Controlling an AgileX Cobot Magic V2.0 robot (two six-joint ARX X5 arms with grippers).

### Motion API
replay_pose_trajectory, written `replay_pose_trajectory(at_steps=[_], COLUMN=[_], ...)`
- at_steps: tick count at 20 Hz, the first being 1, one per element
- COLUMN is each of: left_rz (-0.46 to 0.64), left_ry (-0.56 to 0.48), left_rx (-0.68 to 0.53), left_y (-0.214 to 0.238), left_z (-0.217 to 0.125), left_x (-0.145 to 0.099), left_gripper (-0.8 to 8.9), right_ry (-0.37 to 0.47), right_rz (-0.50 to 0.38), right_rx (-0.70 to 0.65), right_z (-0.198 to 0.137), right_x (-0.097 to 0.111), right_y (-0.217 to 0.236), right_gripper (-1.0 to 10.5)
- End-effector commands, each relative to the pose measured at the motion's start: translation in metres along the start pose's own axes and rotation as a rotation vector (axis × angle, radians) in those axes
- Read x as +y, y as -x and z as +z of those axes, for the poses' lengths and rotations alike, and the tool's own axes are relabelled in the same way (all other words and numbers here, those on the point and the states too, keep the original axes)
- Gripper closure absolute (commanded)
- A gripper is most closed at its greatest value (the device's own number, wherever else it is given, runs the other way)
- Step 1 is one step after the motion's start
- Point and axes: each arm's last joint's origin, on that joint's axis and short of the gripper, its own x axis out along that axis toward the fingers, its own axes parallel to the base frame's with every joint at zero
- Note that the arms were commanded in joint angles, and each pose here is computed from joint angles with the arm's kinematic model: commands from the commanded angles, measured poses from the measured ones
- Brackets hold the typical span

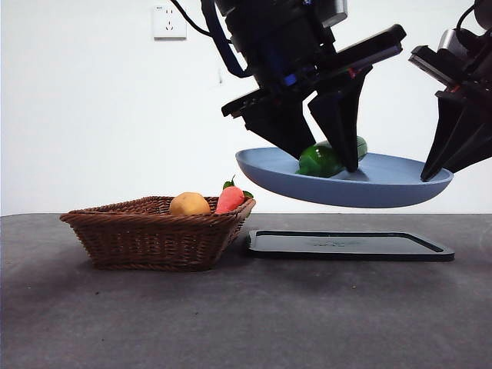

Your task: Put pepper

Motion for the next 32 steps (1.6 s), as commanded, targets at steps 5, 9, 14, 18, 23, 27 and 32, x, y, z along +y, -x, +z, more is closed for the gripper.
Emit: replay_pose_trajectory(at_steps=[5, 9, 14, 18, 23, 27, 32], left_rz=[-0.003, -0.011, -0.024, -0.031, -0.038, -0.046, -0.06], left_ry=[-0.027, -0.027, -0.028, -0.046, -0.07, -0.07, -0.066], left_rx=[0.016, -0.008, -0.092, -0.16, -0.269, -0.333, -0.423], left_y=[-0.003, 0.005, 0.046, 0.1, 0.176, 0.224, 0.266], left_z=[0.0, 0.003, 0.009, 0.007, -0.009, -0.028, -0.048], left_x=[-0.004, -0.004, -0.005, -0.005, -0.001, 0.002, 0.005], left_gripper=[5.66, 5.66, 5.66, 5.66, 5.66, 5.66, 5.66], right_ry=[-0.013, -0.031, -0.074, -0.103, -0.136, -0.171, -0.219], right_rz=[0.007, 0.001, -0.006, -0.08, -0.108, -0.124, -0.146], right_rx=[0.009, 0.024, 0.021, -0.013, -0.042, -0.048, -0.034], right_z=[0.003, 0.001, 0.002, 0.008, 0.043, 0.078, 0.11], right_x=[0.002, 0.001, 0.001, -0.001, 0.0, -0.009, -0.036], right_y=[0.0, 0.0, 0.0, 0.0, -0.007, -0.023, -0.051], right_gripper=[9.4, 9.4, 9.4, 9.4, 9.4, 9.4, 9.4])
